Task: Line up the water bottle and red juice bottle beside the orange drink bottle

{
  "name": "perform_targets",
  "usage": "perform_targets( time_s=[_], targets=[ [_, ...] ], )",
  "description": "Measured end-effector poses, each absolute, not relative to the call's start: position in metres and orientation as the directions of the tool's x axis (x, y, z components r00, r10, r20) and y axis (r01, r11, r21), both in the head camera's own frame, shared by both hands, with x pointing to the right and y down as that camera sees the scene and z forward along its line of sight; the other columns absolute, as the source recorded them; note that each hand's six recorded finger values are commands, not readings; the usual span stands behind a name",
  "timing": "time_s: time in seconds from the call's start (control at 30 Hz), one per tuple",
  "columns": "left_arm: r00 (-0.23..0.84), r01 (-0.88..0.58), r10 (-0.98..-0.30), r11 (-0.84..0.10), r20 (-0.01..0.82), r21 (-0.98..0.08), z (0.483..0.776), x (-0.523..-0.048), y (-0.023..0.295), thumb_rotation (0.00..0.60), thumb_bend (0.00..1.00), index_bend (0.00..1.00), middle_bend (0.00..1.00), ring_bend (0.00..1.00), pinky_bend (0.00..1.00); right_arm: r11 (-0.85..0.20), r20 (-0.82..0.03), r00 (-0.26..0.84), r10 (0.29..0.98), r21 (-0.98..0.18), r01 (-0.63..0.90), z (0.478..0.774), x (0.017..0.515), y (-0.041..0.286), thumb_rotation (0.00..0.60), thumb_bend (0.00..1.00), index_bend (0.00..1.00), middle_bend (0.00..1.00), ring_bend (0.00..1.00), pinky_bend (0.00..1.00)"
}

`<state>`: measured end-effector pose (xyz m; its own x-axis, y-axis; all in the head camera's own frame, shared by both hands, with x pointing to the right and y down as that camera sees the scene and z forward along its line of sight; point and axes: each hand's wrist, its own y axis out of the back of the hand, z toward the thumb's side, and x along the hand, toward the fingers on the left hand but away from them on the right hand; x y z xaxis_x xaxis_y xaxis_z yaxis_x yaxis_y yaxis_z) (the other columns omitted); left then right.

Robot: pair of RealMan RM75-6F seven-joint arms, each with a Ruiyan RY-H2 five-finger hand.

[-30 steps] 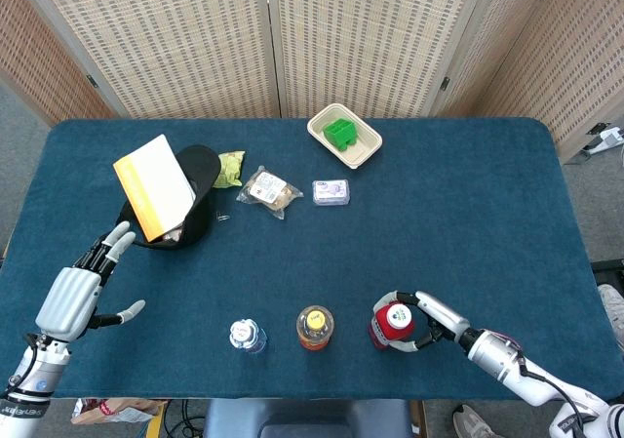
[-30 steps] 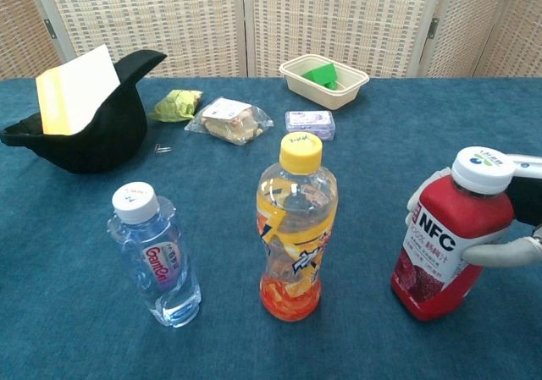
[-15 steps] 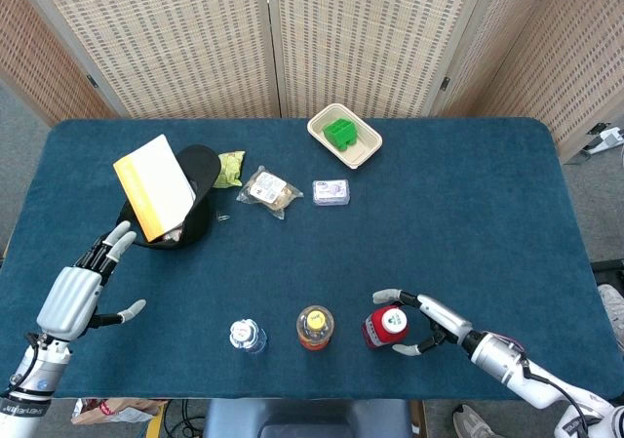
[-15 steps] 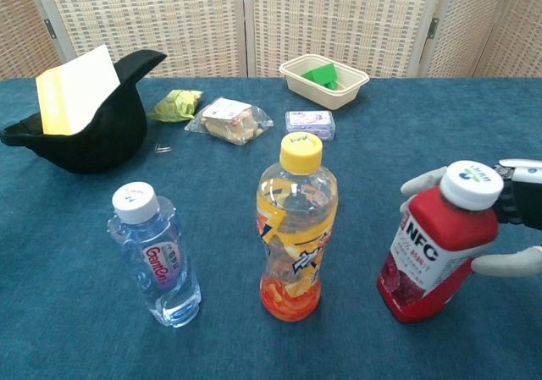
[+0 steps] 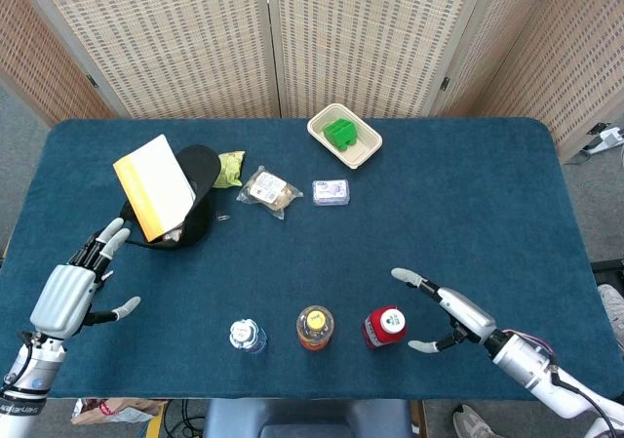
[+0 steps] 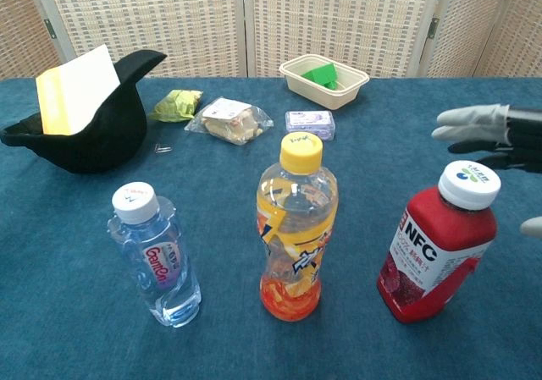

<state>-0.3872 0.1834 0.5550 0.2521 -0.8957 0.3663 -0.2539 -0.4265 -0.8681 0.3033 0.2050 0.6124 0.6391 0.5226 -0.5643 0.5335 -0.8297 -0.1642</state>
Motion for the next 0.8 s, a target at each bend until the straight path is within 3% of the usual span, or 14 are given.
perform_targets(
  time_s=[0.27,0.5,0.7,0.8],
  targets=[
    [0.227,-0.184,-0.896,-0.425,0.382,-0.886,0.562,-0.396,0.183,0.6,0.16,0.03,0.01,0.05,0.22,-0.754,-0.534,0.533,0.656,-0.433,0.495,0.588,0.331,0.191,0.6,0.32,0.05,0.13,0.02,0.12],
    [0.191,-0.131,-0.891,-0.44,0.412,-0.888,0.569,-0.405,0.187,0.6,0.16,0.03,0.01,0.05,0.2,-0.587,-0.49,0.343,0.801,-0.754,0.295,0.57,0.371,0.185,0.6,0.32,0.07,0.13,0.02,0.12],
    [0.122,-0.083,-0.892,-0.446,0.435,-0.891,0.572,-0.419,0.196,0.6,0.16,0.03,0.01,0.05,0.19,-0.465,-0.448,0.128,0.885,-0.867,0.178,0.554,0.417,0.202,0.6,0.32,0.07,0.14,0.02,0.12],
    [0.098,-0.057,-0.892,-0.448,0.441,-0.892,0.571,-0.422,0.202,0.6,0.16,0.03,0.01,0.05,0.19,-0.442,-0.436,0.073,0.897,-0.882,0.162,0.549,0.429,0.211,0.6,0.32,0.07,0.14,0.02,0.12]
  ],
)
